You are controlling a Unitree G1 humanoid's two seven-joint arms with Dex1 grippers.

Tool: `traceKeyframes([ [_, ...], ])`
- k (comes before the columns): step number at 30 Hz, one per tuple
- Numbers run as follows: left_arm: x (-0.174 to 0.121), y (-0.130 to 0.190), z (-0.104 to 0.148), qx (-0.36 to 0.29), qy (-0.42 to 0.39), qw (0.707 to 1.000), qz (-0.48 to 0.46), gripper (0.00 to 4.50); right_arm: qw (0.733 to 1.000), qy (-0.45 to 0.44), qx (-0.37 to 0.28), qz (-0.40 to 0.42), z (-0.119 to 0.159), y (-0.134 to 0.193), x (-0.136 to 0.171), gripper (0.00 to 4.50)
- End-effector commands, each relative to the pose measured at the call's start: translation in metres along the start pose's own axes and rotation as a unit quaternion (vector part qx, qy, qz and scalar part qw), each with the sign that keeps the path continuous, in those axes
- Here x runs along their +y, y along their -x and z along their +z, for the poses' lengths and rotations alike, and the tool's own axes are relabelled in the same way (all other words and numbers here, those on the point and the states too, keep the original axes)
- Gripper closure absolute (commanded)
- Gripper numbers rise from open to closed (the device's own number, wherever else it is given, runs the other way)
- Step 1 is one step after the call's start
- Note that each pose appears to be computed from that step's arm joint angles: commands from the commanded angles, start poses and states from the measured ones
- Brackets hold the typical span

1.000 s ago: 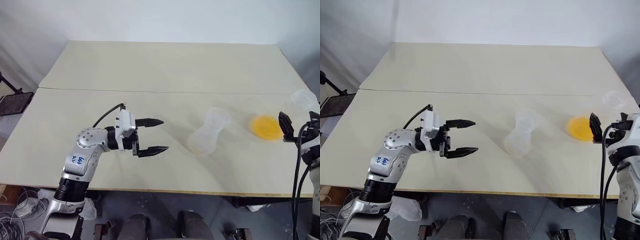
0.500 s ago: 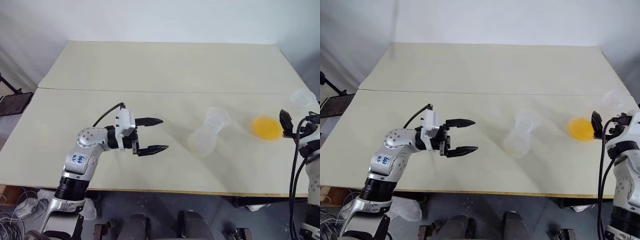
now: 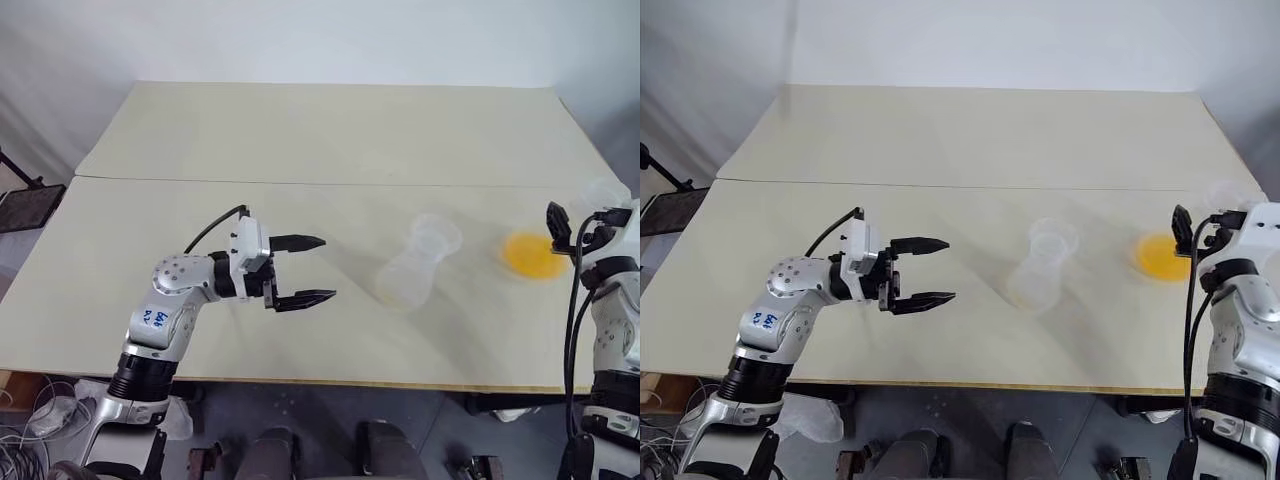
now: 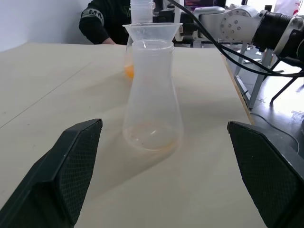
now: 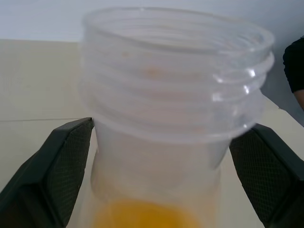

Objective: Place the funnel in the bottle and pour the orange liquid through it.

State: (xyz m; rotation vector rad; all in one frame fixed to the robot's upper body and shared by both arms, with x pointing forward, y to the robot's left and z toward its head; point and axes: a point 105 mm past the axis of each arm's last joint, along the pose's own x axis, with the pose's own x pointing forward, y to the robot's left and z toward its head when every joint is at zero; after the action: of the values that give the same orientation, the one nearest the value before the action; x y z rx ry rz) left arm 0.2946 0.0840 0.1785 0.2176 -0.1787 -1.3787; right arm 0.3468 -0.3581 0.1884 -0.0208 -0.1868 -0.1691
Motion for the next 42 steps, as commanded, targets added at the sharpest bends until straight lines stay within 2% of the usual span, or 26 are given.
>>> traceKeyframes([
  [1,-0.002,0.003,0.011,-0.012,-0.022,1.000,0.002,0.00,0.999,0.019,-0.035,-0.005,0.021,-0.001,-0.007,0.40],
  [5,-0.002,0.003,0.011,-0.012,-0.022,1.000,0.003,0.00,0.999,0.012,-0.046,-0.004,0.023,0.000,-0.006,1.54],
  [6,-0.002,0.003,0.012,-0.012,-0.022,1.000,0.002,0.00,0.999,0.012,-0.048,-0.004,0.024,0.001,-0.006,1.65],
  [12,0.001,-0.001,0.011,-0.012,-0.023,1.000,-0.004,0.00,0.998,0.016,-0.066,0.011,0.040,0.006,0.002,1.68],
  [20,0.005,-0.010,0.006,-0.007,-0.019,0.999,-0.028,0.00,0.988,0.079,-0.092,0.092,0.080,0.018,0.047,1.68],
  [23,0.007,-0.014,0.005,-0.007,-0.019,0.999,-0.037,0.00,0.981,0.124,-0.083,0.127,0.085,0.021,0.065,1.68],
  [28,0.012,-0.023,0.003,-0.006,-0.020,0.998,-0.054,0.00,0.947,0.223,-0.097,0.208,0.094,0.038,0.119,1.68],
  [32,0.013,-0.030,0.003,-0.012,-0.023,0.997,-0.070,0.00,0.913,0.311,-0.102,0.244,0.087,0.049,0.143,1.68],
  [42,0.016,-0.040,0.003,-0.021,-0.023,0.995,-0.096,0.00,0.864,0.419,-0.128,0.249,0.090,0.059,0.153,1.68],
])
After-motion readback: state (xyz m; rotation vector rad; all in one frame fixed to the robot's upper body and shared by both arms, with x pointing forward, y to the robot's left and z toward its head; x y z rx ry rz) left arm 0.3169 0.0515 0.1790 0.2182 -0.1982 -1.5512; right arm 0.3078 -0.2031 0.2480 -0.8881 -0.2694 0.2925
